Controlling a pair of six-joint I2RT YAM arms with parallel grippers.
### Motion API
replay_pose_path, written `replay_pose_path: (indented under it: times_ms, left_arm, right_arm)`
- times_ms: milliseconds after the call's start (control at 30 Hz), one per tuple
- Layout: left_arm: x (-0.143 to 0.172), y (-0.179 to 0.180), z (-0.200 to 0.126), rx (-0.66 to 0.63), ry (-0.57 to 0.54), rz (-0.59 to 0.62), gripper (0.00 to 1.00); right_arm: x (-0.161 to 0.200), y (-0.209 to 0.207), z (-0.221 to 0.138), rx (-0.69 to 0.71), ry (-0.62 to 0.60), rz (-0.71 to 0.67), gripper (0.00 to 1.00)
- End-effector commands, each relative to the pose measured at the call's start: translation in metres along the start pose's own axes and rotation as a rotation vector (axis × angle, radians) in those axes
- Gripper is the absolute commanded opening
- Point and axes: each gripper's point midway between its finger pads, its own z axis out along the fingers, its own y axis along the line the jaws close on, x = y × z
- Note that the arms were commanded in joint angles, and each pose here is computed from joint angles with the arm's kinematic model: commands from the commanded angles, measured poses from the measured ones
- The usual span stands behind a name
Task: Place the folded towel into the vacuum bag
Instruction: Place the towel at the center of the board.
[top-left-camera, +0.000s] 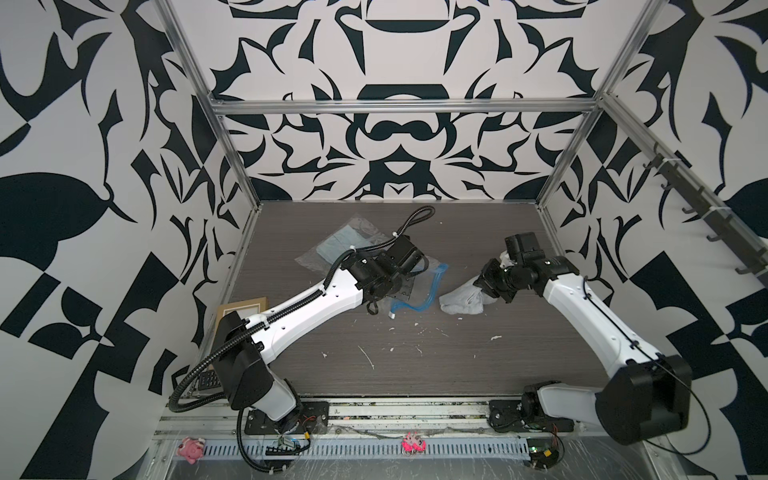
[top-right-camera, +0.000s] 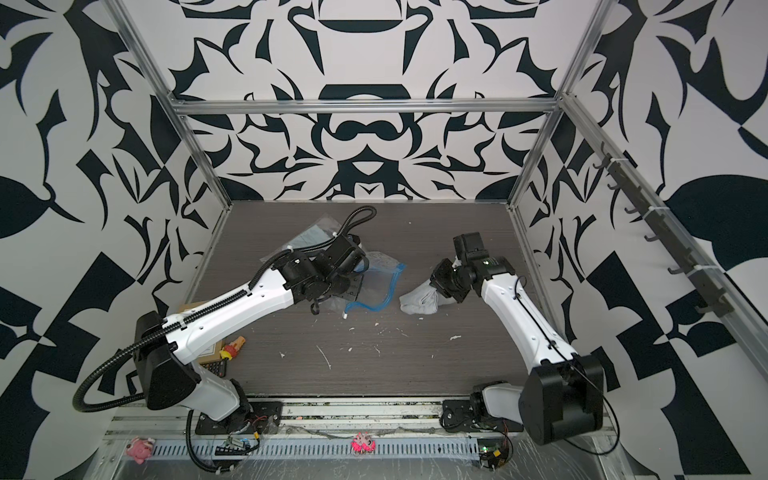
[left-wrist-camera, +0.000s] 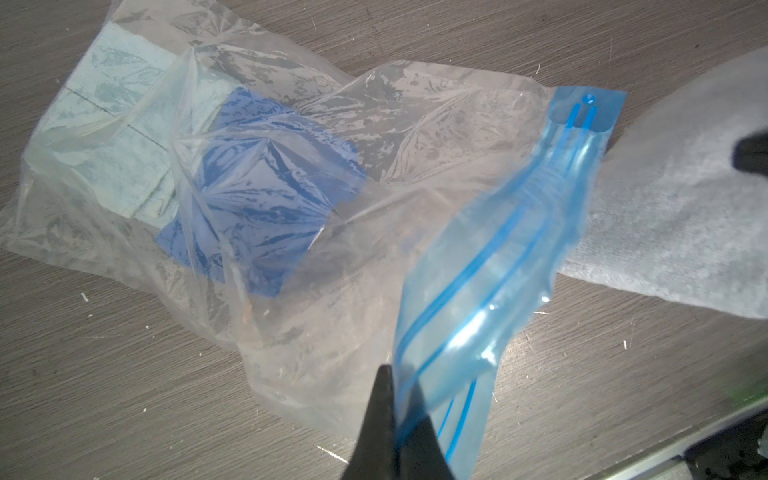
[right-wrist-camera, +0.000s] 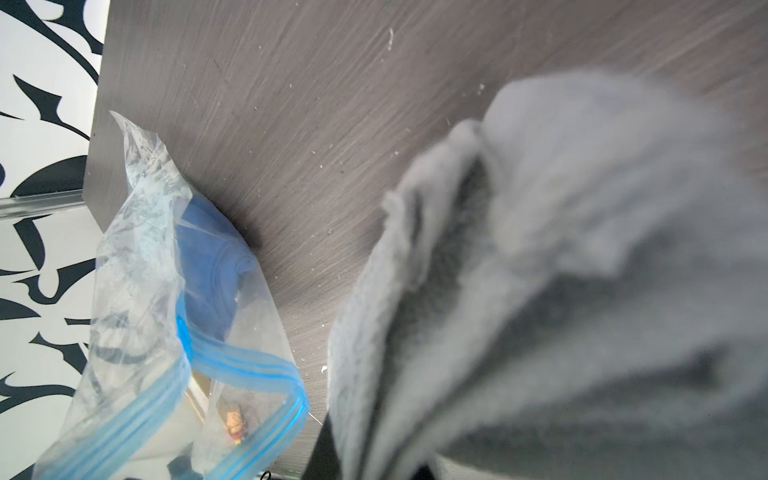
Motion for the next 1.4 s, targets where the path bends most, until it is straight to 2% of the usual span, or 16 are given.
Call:
replay_pose_path:
  times_ms: [0,100,167,300,500,633,667,767,1033,1067,1100,1233,1367]
  left_arm:
    - [-0.009,-0.001,-0.006,0.014,-0.035,-0.028,0.00]
    - [-0.008,0.000,-0.008,0.015,-0.043,-0.041,0.00]
    - [-0.007,0.000,-0.008,0.017,-0.044,-0.049,0.00]
    - [-0.004,-0.002,-0.003,0.023,-0.035,-0.048,0.00]
    - [-0.005,-0.008,0.004,0.038,-0.017,-0.033,0.00]
    - [-0.006,-0.010,0.005,0.048,-0.020,-0.034,0.00]
    - [-0.005,-0.010,0.005,0.048,-0.019,-0.033,0.00]
    - [-0.004,-0.010,0.006,0.051,-0.022,-0.035,0.00]
    - [-0.003,-0.007,0.003,0.050,-0.031,-0.038,0.00]
    - [-0.002,-0.007,0.003,0.049,-0.030,-0.036,0.00]
    - [-0.003,-0.007,0.003,0.049,-0.032,-0.035,0.00]
    - [-0.003,-0.007,0.005,0.049,-0.035,-0.031,0.00]
    - [-0.004,-0.009,0.007,0.053,-0.037,-0.027,0.00]
  right_arm:
    - [-0.032,0.050,-0.020,-0.129,-0.104,-0.096,0.07]
    - [-0.036,0.051,-0.025,-0.124,-0.138,-0.126,0.07]
    - [-0.031,0.036,-0.021,-0.093,-0.142,-0.123,0.07]
    - [-0.003,-0.023,0.003,-0.001,-0.099,-0.060,0.09]
    - [0.049,-0.124,0.024,0.164,-0.058,0.090,0.33]
    - [0.064,-0.160,0.014,0.242,-0.097,0.139,0.53]
    - [0.065,-0.164,0.012,0.248,-0.110,0.146,0.62]
    - [0.065,-0.168,0.010,0.241,-0.135,0.168,0.71]
    - [0.059,-0.150,0.015,0.175,-0.129,0.260,0.80]
    - [0.057,-0.149,0.013,0.176,-0.139,0.277,0.90]
    - [0.057,-0.150,0.010,0.184,-0.148,0.304,0.95]
    - [0.054,-0.148,0.008,0.192,-0.155,0.400,0.95]
    - [0.054,-0.142,0.019,0.195,-0.106,0.441,0.95]
